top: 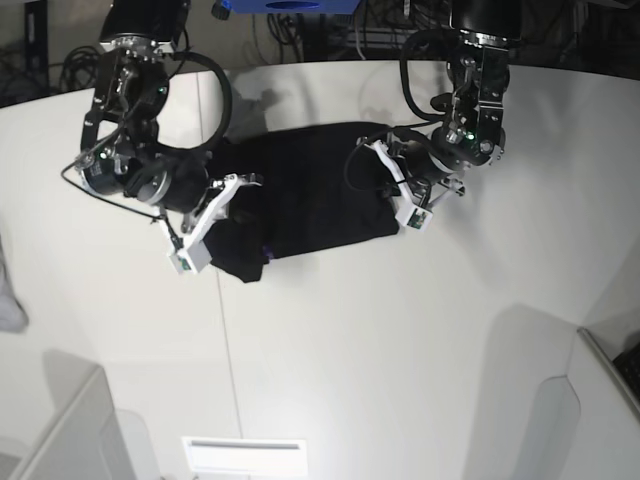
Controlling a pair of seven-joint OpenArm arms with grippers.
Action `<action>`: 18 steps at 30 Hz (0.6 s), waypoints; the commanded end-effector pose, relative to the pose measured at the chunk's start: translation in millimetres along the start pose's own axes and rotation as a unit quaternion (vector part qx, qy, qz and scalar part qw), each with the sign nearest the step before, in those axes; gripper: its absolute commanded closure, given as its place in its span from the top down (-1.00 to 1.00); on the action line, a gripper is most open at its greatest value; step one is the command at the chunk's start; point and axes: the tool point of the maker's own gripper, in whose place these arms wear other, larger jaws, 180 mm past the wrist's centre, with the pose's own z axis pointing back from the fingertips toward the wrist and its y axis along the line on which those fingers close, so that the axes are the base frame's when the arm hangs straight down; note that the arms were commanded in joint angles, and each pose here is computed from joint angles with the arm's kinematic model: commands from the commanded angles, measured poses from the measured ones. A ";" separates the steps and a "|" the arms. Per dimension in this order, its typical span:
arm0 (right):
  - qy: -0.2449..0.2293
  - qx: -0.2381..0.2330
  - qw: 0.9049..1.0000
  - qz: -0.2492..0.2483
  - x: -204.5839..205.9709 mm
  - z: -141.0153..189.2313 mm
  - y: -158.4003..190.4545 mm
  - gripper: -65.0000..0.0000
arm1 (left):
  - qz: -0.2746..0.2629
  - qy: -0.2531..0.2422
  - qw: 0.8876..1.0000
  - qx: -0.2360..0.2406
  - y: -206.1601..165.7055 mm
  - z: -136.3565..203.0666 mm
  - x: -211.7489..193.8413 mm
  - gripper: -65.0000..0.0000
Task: Fold the T-shirt properly
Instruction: 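Fold the right gripper's end over toward the left gripper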
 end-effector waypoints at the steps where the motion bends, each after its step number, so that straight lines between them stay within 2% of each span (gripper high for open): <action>1: -0.027 0.016 0.999 0.007 14.1 4.2 8.7 -1.00 | -0.004 -0.018 1.000 -0.002 -0.2 1.8 11.5 -1.00; 18: -0.032 0.057 0.998 -0.024 8.2 -7.3 36.1 -1.00 | -0.003 -0.019 1.000 -0.004 -1.8 1.2 12.0 -1.00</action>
